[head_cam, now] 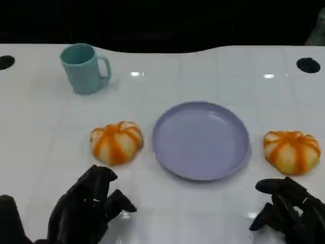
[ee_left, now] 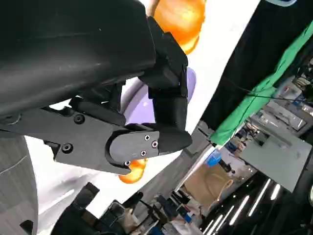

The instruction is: Grasp the bread from the table and place it into the plate.

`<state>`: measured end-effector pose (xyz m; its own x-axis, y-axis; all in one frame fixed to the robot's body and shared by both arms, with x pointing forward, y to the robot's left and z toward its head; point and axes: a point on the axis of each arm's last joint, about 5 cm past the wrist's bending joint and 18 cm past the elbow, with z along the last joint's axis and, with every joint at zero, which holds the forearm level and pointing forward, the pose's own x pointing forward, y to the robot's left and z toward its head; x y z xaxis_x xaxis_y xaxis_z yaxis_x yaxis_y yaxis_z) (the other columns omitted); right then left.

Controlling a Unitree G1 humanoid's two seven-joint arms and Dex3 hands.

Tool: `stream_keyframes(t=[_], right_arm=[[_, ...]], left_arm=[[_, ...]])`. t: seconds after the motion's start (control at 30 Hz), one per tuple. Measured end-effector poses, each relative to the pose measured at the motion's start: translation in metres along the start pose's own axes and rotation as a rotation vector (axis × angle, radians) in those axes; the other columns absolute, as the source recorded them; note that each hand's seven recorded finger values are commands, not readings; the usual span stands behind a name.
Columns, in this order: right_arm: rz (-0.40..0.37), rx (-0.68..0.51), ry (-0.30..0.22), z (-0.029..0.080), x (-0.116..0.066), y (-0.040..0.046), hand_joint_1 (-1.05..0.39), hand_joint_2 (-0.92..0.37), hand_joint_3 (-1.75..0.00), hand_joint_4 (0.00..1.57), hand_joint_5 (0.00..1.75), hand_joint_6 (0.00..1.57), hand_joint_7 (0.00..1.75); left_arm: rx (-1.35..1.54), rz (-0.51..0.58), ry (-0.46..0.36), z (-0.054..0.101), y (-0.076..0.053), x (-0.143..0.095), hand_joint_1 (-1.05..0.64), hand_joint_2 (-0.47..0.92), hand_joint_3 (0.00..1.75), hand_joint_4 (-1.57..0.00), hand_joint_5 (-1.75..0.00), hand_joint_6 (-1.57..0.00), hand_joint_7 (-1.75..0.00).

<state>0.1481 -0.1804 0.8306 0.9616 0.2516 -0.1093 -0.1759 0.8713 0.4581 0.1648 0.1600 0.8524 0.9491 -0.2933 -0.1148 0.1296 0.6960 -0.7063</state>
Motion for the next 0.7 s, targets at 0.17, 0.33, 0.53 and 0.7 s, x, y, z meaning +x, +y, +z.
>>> stream_keyframes(t=[0.17, 0.33, 0.53, 0.7], right_arm=[[-0.001, 0.003, 0.005, -0.0002, -0.0001, -0.0002, -0.81, -0.92, -0.18, 0.7, 1.47, 0.74, 1.04], [-0.004, 0.005, 0.004, 0.0, -0.0003, -0.0007, -0.81, -0.92, -0.18, 0.71, 1.47, 0.75, 1.03], [-0.004, 0.006, 0.005, -0.0001, -0.0004, -0.0006, -0.81, -0.92, -0.18, 0.7, 1.47, 0.75, 1.02], [-0.003, 0.013, 0.001, 0.0, -0.0003, -0.0007, -0.81, -0.92, -0.18, 0.7, 1.46, 0.75, 1.01]], left_arm=[[-0.003, -0.002, 0.004, 0.0001, -0.0006, 0.0001, -0.49, 0.92, 0.48, -0.62, -1.75, -0.49, -1.56], [-0.003, -0.003, 0.004, 0.0, -0.0008, 0.0002, -0.5, 0.92, 0.48, -0.62, -1.75, -0.49, -1.57], [-0.002, -0.003, 0.003, 0.0003, -0.001, 0.0001, -0.5, 0.92, 0.48, -0.62, -1.75, -0.48, -1.57], [-0.002, -0.002, 0.002, 0.0004, -0.0007, 0.0, -0.5, 0.92, 0.48, -0.61, -1.75, -0.48, -1.57]])
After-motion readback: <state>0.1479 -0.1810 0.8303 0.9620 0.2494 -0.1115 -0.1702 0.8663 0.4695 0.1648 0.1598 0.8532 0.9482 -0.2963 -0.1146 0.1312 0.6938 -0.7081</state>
